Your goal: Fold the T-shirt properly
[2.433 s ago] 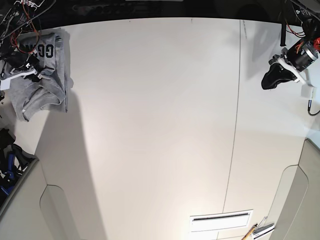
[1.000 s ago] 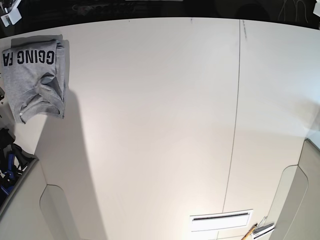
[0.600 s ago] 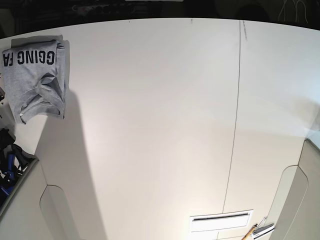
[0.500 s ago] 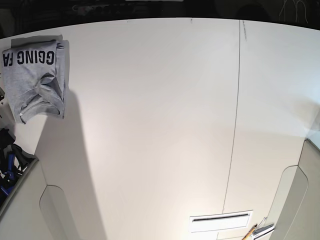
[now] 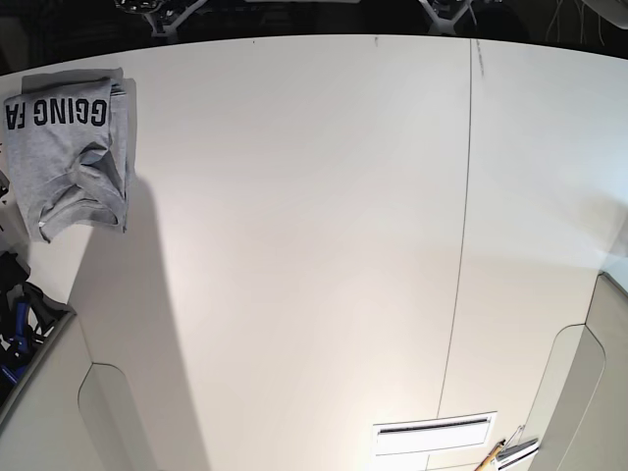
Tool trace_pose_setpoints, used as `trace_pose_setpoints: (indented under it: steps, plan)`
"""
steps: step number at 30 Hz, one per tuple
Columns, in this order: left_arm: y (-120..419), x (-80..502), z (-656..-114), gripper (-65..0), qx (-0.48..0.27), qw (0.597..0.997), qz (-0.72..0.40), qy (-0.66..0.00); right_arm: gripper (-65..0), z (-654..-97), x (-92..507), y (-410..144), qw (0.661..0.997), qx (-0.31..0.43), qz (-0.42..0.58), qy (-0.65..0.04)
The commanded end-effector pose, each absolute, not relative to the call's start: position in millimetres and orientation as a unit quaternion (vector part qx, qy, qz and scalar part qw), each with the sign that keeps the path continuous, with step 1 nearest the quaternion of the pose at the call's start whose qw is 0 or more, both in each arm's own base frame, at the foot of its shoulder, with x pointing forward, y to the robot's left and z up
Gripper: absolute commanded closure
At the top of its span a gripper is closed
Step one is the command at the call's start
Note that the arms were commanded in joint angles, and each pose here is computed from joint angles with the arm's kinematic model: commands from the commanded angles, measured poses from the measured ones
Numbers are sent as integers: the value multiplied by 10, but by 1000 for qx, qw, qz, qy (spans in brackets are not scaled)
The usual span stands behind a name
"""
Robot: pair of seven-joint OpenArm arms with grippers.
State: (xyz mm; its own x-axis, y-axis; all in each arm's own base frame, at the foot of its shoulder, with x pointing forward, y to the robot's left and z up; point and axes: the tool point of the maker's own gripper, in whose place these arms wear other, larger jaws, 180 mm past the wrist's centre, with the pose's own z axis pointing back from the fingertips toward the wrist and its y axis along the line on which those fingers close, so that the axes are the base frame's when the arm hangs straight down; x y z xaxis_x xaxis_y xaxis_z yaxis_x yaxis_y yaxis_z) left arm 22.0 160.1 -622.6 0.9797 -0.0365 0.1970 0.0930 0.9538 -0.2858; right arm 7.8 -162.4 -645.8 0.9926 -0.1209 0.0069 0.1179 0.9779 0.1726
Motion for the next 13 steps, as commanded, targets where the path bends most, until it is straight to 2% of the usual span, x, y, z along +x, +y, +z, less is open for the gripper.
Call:
trace_pose_setpoints:
  steps: [1, 6, 13]
  plan:
    - [1615, 291, -6230, 0, -141, 984, -37, -104, 0, -6465, 138, -1624, 995, 79, -55, -13]
    - [1736, 490, -6254, 0, -102, 987, -51, -117, 0, -6476, 351, -1341, 995, 93, -36, -27]
    - [1736, 532, -6251, 0, -102, 986, -50, -121, 0, -6477, 352, -1210, 994, 103, -38, -27]
